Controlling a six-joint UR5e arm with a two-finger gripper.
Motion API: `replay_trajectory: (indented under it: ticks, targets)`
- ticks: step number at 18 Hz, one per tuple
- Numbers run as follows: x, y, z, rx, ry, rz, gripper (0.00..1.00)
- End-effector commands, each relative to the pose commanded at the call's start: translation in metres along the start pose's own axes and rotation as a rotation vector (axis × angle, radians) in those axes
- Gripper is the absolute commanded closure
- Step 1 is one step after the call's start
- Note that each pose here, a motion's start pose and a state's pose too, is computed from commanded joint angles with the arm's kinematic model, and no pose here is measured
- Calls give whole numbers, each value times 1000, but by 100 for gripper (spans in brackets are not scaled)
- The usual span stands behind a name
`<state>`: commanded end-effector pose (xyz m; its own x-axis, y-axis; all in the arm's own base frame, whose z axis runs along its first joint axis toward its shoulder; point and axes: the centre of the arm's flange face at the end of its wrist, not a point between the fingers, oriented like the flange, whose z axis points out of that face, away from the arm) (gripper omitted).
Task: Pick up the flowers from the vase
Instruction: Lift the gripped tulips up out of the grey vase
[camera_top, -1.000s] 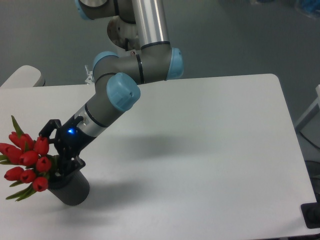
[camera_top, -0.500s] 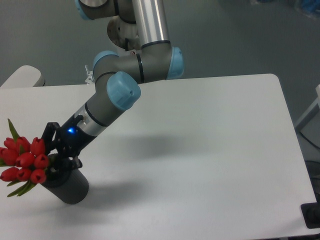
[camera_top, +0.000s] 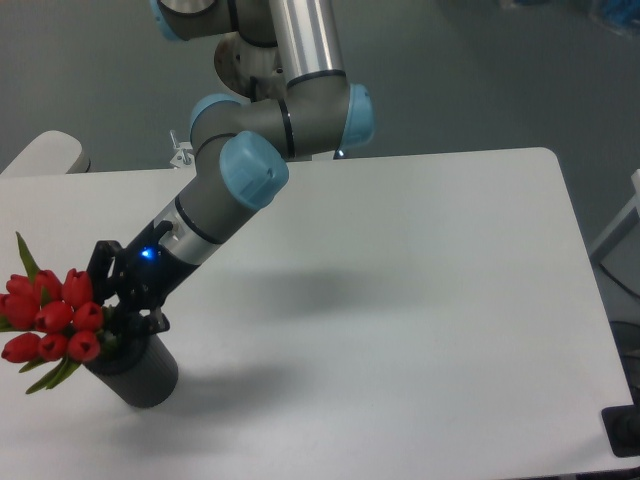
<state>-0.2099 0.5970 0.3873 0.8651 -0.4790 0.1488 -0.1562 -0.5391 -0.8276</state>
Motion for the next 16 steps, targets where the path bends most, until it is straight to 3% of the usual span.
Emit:
replay_trajectory:
  ticks: [16]
  targets:
    - [4, -77, -64, 108, -69, -105, 61]
